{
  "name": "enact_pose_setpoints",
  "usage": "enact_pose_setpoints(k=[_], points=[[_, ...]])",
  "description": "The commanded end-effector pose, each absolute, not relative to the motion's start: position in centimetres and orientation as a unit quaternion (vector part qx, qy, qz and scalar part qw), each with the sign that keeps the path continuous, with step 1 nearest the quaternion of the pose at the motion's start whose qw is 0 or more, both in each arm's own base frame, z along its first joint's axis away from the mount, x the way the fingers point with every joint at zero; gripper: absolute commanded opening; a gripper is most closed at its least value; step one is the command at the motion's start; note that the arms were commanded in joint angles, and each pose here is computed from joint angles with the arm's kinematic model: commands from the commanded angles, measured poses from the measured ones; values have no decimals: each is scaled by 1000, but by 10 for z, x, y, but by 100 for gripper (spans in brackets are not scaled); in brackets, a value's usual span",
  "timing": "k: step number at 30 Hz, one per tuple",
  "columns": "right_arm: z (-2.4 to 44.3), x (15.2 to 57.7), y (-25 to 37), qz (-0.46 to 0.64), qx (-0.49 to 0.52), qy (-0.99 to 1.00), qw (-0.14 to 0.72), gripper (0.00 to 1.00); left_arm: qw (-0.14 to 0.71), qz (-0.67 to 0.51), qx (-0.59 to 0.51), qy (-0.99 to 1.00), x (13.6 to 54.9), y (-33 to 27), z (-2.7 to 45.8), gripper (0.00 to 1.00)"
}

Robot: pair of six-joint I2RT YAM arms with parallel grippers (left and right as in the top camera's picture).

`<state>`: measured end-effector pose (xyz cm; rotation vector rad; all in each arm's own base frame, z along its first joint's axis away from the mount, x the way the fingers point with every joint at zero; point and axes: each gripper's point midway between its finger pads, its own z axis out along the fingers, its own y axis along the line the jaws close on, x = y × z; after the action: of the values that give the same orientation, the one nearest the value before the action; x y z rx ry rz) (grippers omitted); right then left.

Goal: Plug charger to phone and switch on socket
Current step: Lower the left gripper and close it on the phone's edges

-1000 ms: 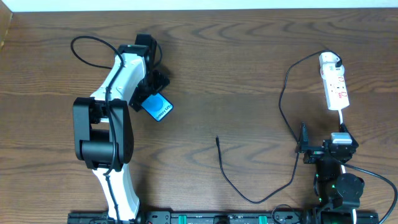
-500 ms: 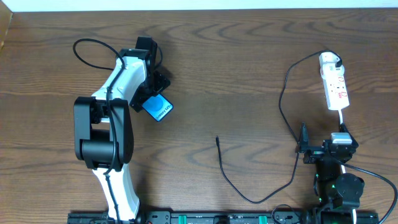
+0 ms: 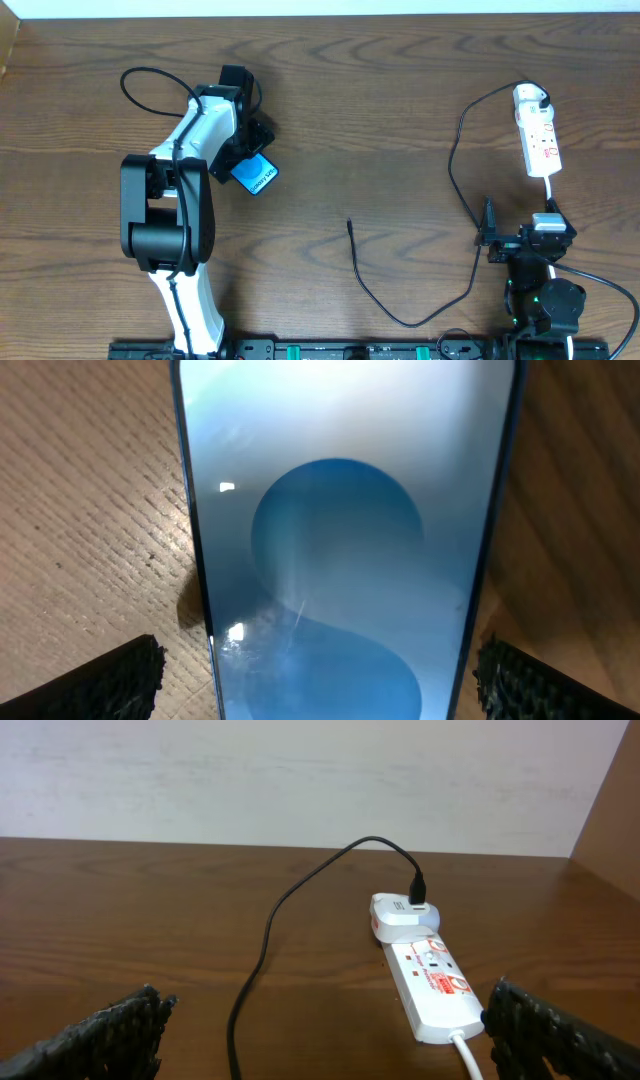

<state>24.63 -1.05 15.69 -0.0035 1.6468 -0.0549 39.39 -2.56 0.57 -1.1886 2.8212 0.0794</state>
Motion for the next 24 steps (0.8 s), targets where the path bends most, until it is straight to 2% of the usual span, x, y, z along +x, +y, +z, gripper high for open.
enact_pose_setpoints(k=[1, 24], points=[[156, 246, -10, -24, -1, 733, 680, 99, 36, 31, -379, 924, 392, -25, -1, 100], [156, 246, -10, -24, -1, 733, 680, 99, 38, 30, -380, 924, 383, -24, -20, 100]])
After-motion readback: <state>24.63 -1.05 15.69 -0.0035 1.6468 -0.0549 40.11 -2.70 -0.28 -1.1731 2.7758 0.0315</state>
